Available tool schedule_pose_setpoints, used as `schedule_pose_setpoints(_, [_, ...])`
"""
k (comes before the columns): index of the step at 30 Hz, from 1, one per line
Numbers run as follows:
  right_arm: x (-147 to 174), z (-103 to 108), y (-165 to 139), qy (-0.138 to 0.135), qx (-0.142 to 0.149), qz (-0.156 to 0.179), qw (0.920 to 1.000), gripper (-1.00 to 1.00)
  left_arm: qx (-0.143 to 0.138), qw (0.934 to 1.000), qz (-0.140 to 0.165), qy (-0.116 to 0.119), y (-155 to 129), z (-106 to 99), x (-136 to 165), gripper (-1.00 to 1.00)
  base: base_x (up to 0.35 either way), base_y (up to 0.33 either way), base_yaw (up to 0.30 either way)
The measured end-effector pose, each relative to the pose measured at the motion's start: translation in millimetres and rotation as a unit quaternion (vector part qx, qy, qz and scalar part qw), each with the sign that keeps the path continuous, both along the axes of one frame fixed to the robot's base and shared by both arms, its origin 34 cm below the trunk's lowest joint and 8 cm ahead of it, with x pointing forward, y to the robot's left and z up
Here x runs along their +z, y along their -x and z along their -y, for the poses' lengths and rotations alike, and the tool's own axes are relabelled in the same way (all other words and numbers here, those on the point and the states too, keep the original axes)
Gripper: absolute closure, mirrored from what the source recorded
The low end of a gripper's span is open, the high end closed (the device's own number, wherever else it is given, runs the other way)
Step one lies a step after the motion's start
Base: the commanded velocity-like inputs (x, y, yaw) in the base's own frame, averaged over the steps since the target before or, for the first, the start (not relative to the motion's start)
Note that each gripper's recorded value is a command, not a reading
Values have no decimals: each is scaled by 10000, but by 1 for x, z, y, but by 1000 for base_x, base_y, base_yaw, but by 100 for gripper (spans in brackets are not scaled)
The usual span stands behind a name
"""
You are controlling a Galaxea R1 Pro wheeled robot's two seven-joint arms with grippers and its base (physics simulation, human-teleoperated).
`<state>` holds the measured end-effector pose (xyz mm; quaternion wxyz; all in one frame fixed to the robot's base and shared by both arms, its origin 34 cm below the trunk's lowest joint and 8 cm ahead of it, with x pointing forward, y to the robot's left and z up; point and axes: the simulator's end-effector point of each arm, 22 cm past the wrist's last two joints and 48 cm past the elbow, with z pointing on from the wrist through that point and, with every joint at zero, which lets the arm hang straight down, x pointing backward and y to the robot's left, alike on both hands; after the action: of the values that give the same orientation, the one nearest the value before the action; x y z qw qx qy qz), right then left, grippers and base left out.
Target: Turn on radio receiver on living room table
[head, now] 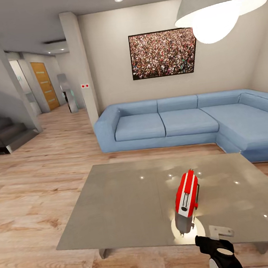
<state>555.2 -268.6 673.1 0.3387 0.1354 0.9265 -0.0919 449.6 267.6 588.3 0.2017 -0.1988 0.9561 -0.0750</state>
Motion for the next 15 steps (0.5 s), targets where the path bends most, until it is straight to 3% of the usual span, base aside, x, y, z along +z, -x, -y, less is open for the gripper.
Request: schedule_pose_setpoints(15, [0,-3,0,-2,34,3,10000,-100,-4,10000,-7,7,1,1,-1,-100,0,0,0])
